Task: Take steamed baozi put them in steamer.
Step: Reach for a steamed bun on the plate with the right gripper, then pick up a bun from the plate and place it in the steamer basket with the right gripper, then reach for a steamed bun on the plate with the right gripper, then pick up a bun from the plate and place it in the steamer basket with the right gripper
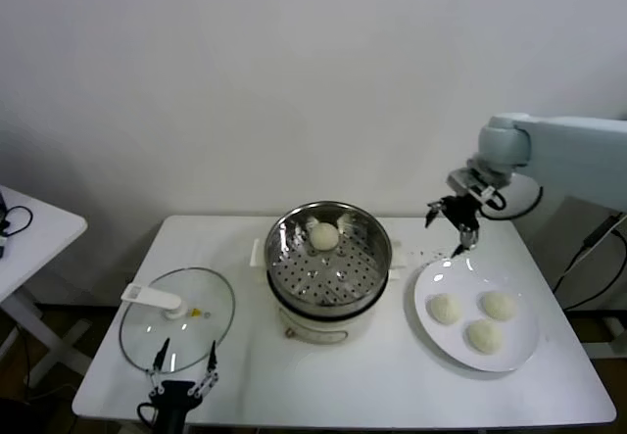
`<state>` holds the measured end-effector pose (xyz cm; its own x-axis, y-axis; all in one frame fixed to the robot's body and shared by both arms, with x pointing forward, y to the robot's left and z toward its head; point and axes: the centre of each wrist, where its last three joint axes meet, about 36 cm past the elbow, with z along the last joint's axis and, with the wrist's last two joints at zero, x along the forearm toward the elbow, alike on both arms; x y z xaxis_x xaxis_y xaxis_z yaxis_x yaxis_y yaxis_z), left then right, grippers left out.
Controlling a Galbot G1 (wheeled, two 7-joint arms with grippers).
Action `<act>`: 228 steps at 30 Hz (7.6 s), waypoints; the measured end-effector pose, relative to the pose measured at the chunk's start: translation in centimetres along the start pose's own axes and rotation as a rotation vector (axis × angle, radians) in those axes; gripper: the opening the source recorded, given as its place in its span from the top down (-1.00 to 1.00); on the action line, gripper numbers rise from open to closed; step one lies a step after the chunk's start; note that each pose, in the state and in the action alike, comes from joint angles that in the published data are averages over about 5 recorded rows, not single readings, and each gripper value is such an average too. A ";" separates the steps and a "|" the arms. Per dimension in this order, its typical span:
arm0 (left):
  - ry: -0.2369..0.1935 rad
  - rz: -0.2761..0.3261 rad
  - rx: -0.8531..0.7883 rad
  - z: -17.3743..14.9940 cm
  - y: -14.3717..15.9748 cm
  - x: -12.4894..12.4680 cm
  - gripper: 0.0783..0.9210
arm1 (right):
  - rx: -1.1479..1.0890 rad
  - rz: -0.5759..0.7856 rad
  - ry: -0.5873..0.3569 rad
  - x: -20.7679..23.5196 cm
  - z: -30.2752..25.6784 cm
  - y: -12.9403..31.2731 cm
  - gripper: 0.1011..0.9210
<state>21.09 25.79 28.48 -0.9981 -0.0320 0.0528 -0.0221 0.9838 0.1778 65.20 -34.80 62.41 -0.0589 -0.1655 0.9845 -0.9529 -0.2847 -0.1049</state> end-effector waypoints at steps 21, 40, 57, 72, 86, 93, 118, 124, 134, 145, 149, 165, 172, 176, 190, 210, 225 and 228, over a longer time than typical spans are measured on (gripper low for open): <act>0.023 -0.003 -0.024 1.0 0.3 0.7 -0.77 | -0.226 -0.029 0.071 -12.2 2.0 4.2 -0.76; 0.027 0.003 -0.033 1.2 0.2 0.7 -0.77 | -0.254 -0.016 0.104 -16.0 1.9 4.5 -0.64; 0.023 -0.005 -0.046 1.0 0.7 0.8 -0.77 | -0.195 -0.001 0.099 -11.3 0.8 2.7 -0.28; 0.030 0.006 -0.048 0.8 0.5 1.3 -0.77 | -0.066 0.090 0.020 7.4 -7.3 -2.8 -0.28; 0.025 0.014 -0.053 0.7 0.3 1.2 -0.77 | 0.049 0.123 -0.058 9.8 -20.0 -5.0 -0.28; 0.028 0.021 -0.054 0.9 0.0 1.1 -0.77 | 0.093 0.121 -0.045 6.2 -24.5 -6.9 -0.28; 0.035 0.019 -0.066 1.8 0.0 1.4 -0.77 | 0.141 0.111 -0.019 -6.9 -30.8 -9.7 -0.28; 0.037 0.016 -0.067 1.9 0.1 1.4 -0.77 | 0.137 0.122 -0.017 -7.9 -30.8 -10.0 -0.44; 0.032 0.018 -0.068 1.7 0.1 1.3 -0.77 | 0.124 0.112 -0.058 -7.2 -30.1 -10.0 -0.76; 0.034 0.024 -0.076 1.4 0.1 1.6 -0.77 | 0.096 0.060 -0.008 -0.4 -22.1 -8.5 -0.76; 0.034 0.024 -0.078 1.4 0.2 1.6 -0.77 | 0.071 0.028 0.027 1.9 -17.1 -6.6 -0.76; 0.041 0.027 -0.086 1.8 0.1 1.7 -0.77 | -0.074 -0.077 0.086 -2.7 -0.8 5.8 -0.76; 0.046 0.030 -0.090 1.8 0.1 1.7 -0.77 | -0.106 -0.084 0.113 -6.8 2.2 9.2 -0.76; 0.053 0.033 -0.092 2.0 0.0 1.9 -0.77 | -0.124 -0.078 0.129 -8.6 3.4 10.3 -0.76; 0.059 0.041 -0.099 2.1 -0.1 1.7 -0.77 | -0.181 -0.073 0.157 -13.1 5.7 12.5 -0.76; 0.061 0.045 -0.109 2.2 -0.1 1.9 -0.77 | -0.199 -0.034 0.128 -13.1 6.6 12.8 -0.41; 0.063 0.045 -0.125 2.1 0.2 2.1 -0.77 | 0.041 0.099 0.029 2.2 1.8 4.3 -0.41; 0.064 0.044 -0.126 2.1 0.2 2.2 -0.77 | 0.122 0.133 0.007 5.6 -0.4 2.7 -0.41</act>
<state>18.82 26.32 26.57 -0.9922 -0.0044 0.1248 0.0329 0.9547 0.2956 62.23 -36.13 67.66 -0.1840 -0.2031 0.9617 -0.8933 -0.3737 -0.2498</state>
